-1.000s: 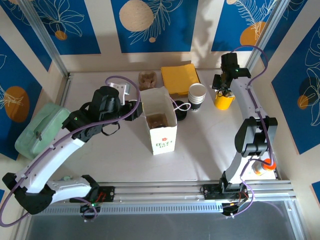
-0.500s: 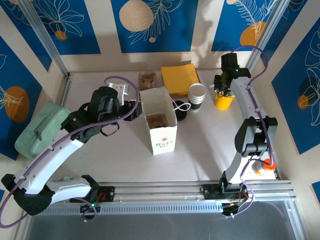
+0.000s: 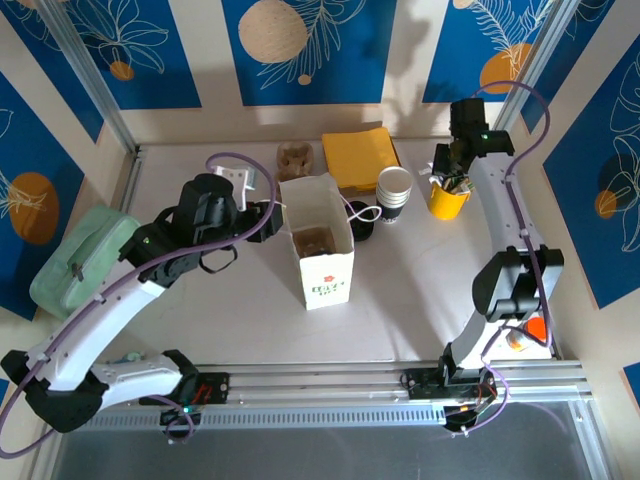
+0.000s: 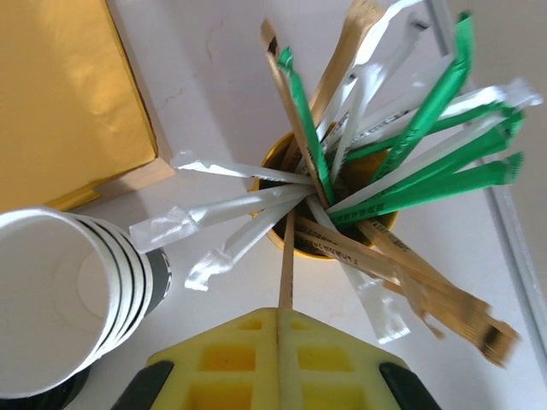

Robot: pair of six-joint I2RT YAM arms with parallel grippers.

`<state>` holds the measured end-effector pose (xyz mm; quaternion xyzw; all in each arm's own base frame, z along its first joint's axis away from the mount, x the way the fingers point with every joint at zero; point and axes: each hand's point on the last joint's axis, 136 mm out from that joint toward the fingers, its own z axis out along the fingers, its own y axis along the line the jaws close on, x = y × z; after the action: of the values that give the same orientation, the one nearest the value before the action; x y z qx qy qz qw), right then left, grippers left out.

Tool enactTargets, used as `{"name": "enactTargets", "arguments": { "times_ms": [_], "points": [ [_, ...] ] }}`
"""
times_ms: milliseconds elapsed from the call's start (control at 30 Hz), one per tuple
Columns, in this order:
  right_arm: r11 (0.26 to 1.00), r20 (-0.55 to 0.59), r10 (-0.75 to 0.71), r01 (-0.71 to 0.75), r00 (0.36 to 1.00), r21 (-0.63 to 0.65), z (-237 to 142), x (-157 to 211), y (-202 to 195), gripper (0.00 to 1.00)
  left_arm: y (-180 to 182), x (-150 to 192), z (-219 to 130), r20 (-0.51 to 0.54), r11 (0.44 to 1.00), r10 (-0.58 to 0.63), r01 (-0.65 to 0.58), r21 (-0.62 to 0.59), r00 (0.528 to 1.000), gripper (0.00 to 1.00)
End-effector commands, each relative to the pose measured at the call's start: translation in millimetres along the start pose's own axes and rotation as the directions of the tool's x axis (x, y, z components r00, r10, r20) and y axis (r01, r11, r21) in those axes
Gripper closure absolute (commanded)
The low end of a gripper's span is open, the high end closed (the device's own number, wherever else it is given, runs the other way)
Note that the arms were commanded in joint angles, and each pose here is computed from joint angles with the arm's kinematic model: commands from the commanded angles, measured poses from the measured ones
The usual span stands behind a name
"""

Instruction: Pack the takeout coffee

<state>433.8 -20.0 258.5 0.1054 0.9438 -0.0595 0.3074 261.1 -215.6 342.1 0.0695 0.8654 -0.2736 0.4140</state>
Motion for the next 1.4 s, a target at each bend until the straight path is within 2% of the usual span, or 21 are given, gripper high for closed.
{"name": "enactTargets", "arguments": {
  "times_ms": [0,300,533,700,800,967,1233,1367],
  "points": [
    [1.000,0.062,0.020,-0.020,0.998,-0.003,-48,-5,-9,0.96,4,-3,-7,0.027,1.000,-0.016,0.017,-0.006,1.000,0.52],
    [0.993,0.174,0.045,-0.025,0.984,-0.114,-128,-4,-5,1.00,9,2,-12,0.023,0.999,-0.028,0.028,-0.018,0.999,0.52],
    [0.970,0.257,0.047,0.017,0.965,-0.244,-193,1,14,1.00,12,4,-17,0.030,0.999,-0.040,0.041,-0.024,0.999,0.52],
    [0.954,0.296,0.027,0.064,0.955,-0.293,-224,7,25,1.00,12,4,-19,0.035,0.999,-0.045,0.046,-0.021,0.998,0.52],
    [0.928,0.293,0.029,0.083,0.956,-0.363,-240,12,35,1.00,13,6,-19,0.031,0.999,-0.044,0.045,-0.023,0.999,0.52],
    [0.824,0.269,0.016,0.140,0.963,-0.549,-273,25,68,1.00,15,8,-20,0.031,0.998,-0.047,0.048,-0.029,0.998,0.52],
    [0.669,0.258,-0.091,0.251,0.962,-0.700,-315,55,112,1.00,21,12,-24,0.034,0.998,-0.045,0.046,-0.045,0.998,0.52],
    [0.625,0.216,-0.145,0.259,0.965,-0.736,-317,71,128,1.00,24,13,-26,0.040,0.997,-0.045,0.047,-0.057,0.998,0.52]
  ]
}}
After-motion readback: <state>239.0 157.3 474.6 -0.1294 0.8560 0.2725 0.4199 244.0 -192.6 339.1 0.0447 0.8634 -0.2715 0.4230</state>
